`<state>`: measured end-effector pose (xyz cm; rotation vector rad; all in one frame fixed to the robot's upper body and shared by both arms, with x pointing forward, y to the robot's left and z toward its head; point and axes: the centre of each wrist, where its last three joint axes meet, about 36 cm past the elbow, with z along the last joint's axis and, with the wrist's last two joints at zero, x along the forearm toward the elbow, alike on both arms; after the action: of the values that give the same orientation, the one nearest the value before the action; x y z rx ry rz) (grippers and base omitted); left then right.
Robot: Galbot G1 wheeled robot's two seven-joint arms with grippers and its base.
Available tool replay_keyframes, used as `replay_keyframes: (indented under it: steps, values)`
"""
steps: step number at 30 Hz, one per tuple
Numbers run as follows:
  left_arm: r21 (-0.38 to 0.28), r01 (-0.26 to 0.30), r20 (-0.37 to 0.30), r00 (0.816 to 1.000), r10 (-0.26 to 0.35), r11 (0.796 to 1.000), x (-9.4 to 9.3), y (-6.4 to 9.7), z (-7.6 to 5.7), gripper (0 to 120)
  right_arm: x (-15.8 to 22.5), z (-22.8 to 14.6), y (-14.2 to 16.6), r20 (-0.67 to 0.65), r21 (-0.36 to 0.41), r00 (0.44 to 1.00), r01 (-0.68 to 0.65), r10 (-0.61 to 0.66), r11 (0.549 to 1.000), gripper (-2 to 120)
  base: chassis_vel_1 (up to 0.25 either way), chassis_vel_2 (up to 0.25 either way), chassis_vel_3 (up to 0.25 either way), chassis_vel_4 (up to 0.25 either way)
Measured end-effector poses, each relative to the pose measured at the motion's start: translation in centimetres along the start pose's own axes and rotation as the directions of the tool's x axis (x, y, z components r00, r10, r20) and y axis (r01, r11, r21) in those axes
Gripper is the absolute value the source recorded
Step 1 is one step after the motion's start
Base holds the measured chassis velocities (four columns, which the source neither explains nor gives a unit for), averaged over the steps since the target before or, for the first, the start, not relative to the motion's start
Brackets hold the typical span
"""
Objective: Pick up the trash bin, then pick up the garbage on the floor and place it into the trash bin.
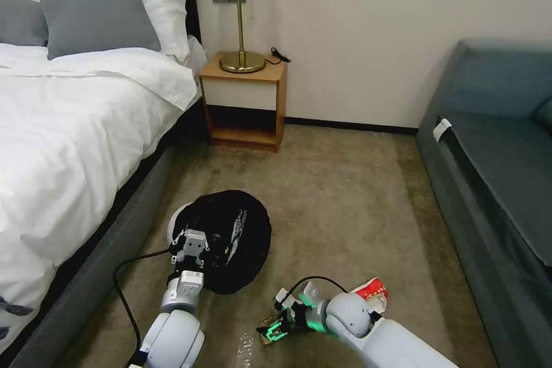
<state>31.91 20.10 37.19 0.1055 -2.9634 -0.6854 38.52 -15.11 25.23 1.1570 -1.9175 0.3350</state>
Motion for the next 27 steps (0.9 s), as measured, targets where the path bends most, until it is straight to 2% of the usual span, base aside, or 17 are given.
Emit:
replay_keyframes:
  steps: [10, 18, 21, 22, 27]
  values:
    - [0.007, -0.002, 0.006, 1.0, 0.002, 1.0, 0.5, 0.0, -0.3, 4, -1.0, 0.6, -0.9, -0.052, 0.069, 0.996, -0.072, 0.076, 0.995, 100, 0.0, 0.0, 0.0, 0.0]
    - [0.008, -0.001, 0.009, 1.0, 0.001, 1.0, 0.8, 0.0, -0.5, 4, -1.2, 0.8, -1.4, -0.078, 0.071, 0.991, -0.105, 0.11, 0.992, 100, 0.0, 0.0, 0.0, 0.0]
    - [0.009, 0.001, 0.013, 1.0, -0.001, 1.0, 1.1, 0.2, -0.7, 4, -1.0, 1.0, -1.6, -0.091, 0.067, 0.988, -0.121, 0.126, 0.99, 85, 0.0, 0.0, 0.0, 0.0]
    - [0.009, 0.001, 0.013, 1.0, -0.001, 1.0, 1.1, 0.2, -0.7, 4, -1.0, 1.0, -1.6, -0.091, 0.067, 0.988, -0.121, 0.126, 0.99, 85, 0.0, 0.0, 0.0, 0.0]
    - [0.011, 0.004, 0.016, 1.0, -0.004, 1.0, 1.2, 0.3, -0.9, 4, -0.7, 1.4, -1.7, -0.099, 0.064, 0.987, -0.124, 0.13, 0.99, 65, 0.0, 0.0, 0.0, 0.0]
